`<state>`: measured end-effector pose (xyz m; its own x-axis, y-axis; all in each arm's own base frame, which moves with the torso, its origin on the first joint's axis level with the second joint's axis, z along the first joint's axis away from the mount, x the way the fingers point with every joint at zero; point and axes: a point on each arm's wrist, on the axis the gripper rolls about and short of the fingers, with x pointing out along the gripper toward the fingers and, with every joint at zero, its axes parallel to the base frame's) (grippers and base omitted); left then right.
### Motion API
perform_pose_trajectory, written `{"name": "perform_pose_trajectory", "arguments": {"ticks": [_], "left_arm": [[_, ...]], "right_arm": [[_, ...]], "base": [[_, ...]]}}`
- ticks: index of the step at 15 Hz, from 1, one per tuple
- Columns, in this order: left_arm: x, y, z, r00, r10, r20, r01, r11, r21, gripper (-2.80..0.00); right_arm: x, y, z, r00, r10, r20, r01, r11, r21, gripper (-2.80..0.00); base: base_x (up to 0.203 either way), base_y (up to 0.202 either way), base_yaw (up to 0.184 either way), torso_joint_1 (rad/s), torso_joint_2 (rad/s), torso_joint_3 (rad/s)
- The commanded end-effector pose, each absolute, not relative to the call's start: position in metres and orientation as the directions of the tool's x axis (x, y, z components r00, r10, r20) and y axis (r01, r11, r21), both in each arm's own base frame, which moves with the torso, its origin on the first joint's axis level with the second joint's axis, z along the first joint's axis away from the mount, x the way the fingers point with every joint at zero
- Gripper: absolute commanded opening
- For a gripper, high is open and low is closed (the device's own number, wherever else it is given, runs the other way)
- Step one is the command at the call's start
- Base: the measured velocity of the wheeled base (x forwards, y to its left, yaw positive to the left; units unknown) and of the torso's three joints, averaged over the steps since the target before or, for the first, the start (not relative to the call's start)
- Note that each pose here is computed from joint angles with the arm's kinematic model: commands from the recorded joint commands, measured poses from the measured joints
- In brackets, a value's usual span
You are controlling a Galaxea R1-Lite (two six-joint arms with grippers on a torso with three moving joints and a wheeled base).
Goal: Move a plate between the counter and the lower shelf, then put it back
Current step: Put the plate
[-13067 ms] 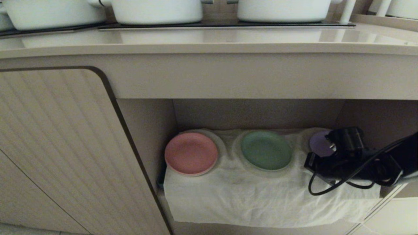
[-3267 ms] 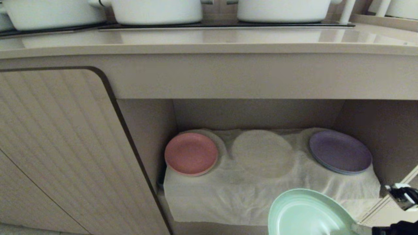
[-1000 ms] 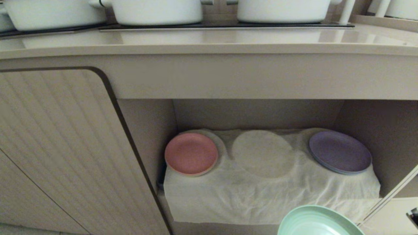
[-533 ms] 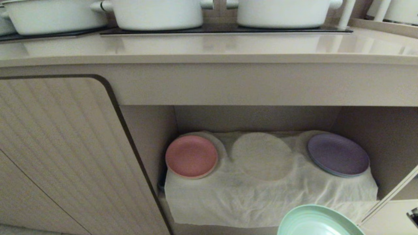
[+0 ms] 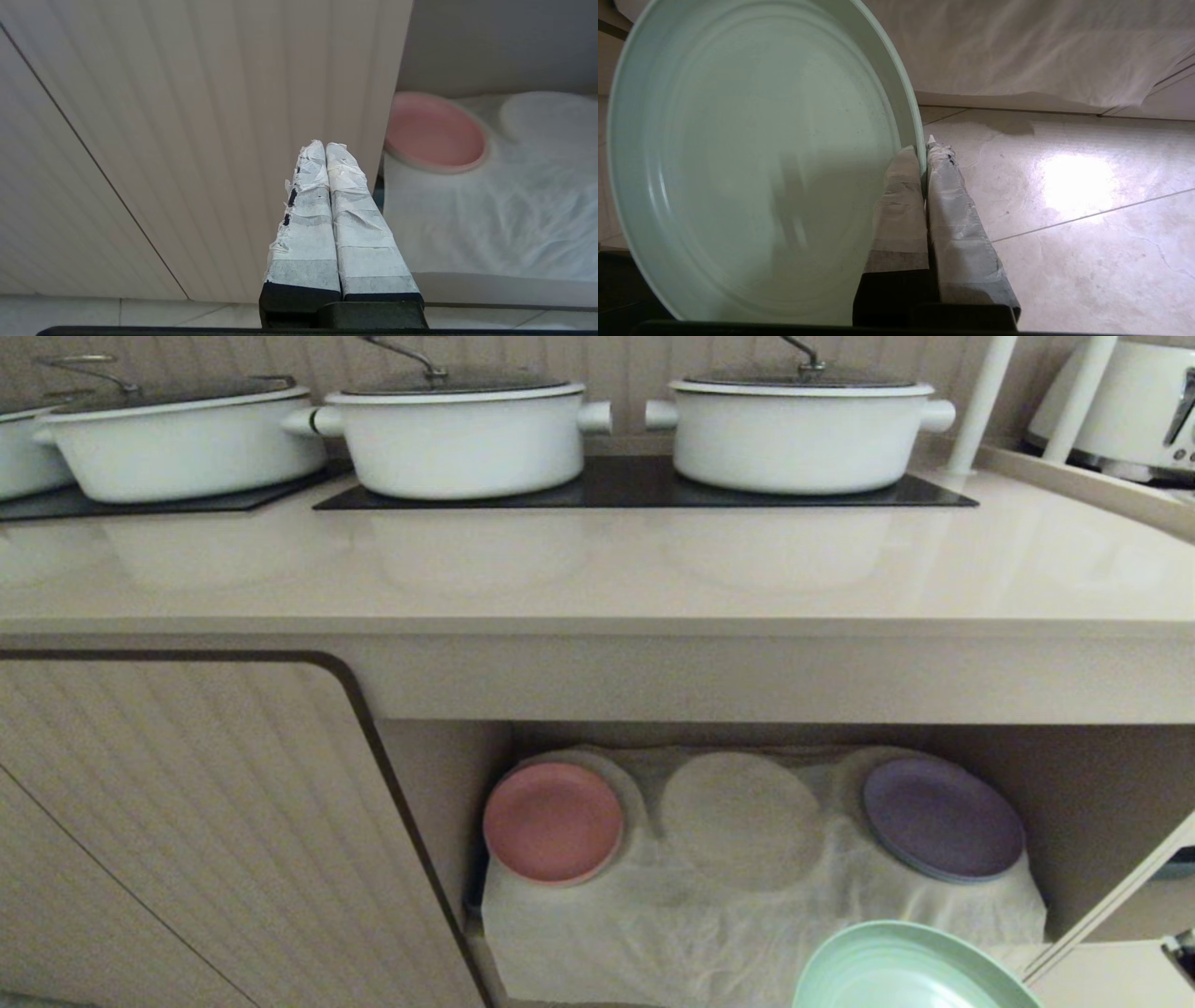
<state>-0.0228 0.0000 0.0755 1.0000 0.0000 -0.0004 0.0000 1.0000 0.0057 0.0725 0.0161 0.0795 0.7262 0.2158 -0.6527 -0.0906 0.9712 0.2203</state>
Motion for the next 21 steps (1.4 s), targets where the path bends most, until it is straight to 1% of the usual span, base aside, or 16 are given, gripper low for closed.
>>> {"name": "perform_pose_trajectory", "arguments": {"ticks": [1,12,21], "left_arm": [[-0.0228,0.0,0.0755,1.0,0.0,0.0,0.0,1.0,0.006,-2.8],[-0.0228,0.0,0.0755,1.0,0.0,0.0,0.0,1.0,0.007,-2.8],[-0.0228,0.0,0.0755,1.0,0.0,0.0,0.0,1.0,0.006,-2.8]], "right_arm": [[0.0727,0.0162,0.0793,0.725,0.217,-0.654,-0.091,0.971,0.222,-2.8],[0.0713,0.0159,0.0807,0.737,0.217,-0.64,-0.096,0.971,0.218,-2.8],[0.0709,0.0159,0.0804,0.734,0.219,-0.643,-0.11,0.973,0.205,-2.8]], "base": [[0.0,0.0,0.0,0.19,-0.47,-0.29],[0.0,0.0,0.0,0.212,-0.49,-0.282],[0.0,0.0,0.0,0.258,-0.56,-0.299]]}}
